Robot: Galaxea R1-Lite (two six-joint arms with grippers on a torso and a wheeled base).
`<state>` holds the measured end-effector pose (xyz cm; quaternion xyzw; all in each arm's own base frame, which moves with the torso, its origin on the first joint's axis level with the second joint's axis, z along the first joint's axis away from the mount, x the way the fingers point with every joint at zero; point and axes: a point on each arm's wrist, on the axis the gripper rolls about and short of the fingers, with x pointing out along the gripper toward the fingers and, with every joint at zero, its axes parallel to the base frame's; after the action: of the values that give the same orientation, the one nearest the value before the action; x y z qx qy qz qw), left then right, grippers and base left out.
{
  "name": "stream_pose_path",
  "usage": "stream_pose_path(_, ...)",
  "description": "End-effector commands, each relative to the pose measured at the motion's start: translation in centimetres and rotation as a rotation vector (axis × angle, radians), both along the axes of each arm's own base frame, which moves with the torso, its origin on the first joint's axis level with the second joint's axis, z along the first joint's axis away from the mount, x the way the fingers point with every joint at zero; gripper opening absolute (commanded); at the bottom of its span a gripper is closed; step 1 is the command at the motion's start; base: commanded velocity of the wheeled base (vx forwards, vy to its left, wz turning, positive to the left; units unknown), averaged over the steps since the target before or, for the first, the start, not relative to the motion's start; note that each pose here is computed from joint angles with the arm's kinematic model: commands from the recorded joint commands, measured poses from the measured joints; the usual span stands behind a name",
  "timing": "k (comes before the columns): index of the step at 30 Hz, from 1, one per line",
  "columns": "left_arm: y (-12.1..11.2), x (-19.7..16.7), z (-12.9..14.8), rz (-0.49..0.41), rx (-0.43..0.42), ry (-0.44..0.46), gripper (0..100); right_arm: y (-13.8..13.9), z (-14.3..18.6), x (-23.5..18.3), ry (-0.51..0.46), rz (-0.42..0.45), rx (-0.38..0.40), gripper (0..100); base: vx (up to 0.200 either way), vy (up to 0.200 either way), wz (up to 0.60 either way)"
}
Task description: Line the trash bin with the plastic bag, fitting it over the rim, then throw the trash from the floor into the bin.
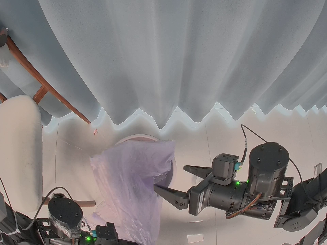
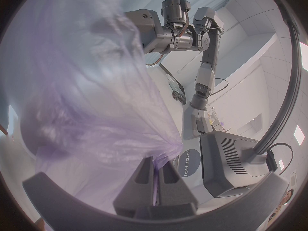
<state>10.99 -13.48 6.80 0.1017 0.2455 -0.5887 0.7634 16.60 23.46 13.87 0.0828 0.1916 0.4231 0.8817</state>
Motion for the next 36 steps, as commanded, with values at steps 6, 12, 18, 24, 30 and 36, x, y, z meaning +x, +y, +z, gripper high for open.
stream_pose_path(6, -0.5, 0.6, -1.5, 0.032, 0.04, 0.009, 0, -0.5, -1.0, -1.2, -0.028, 0.042, -0.045, 100, 0.0, 0.0, 0.0)
stream_pose_path(12, -0.8, 1.0, -1.7, 0.054, 0.019, -0.024, 0, -0.8, 1.6, -0.4, -0.106, 0.007, 0.072, 100, 0.0, 0.0, 0.0)
stream_pose_path(18, -1.2, 1.6, -2.0, 0.088, 0.002, -0.058, 0, -2.0, 2.8, -1.2, -0.132, 0.022, 0.106, 100, 0.0, 0.0, 0.0)
stream_pose_path(24, -1.2, 1.6, -2.0, 0.086, 0.003, -0.058, 0, -1.8, 1.7, -1.3, -0.126, 0.065, 0.058, 100, 0.0, 0.0, 0.0)
stream_pose_path(30, -1.8, 0.8, -1.9, 0.027, -0.002, -0.051, 0, -0.4, -0.2, -0.8, -0.122, 0.092, -0.011, 100, 0.0, 0.0, 0.0)
stream_pose_path(36, -2.0, -1.0, -3.0, -0.052, 0.106, 0.024, 0, -0.5, -0.1, -0.9, -0.134, 0.096, 0.006, 100, 0.0, 0.0, 0.0)
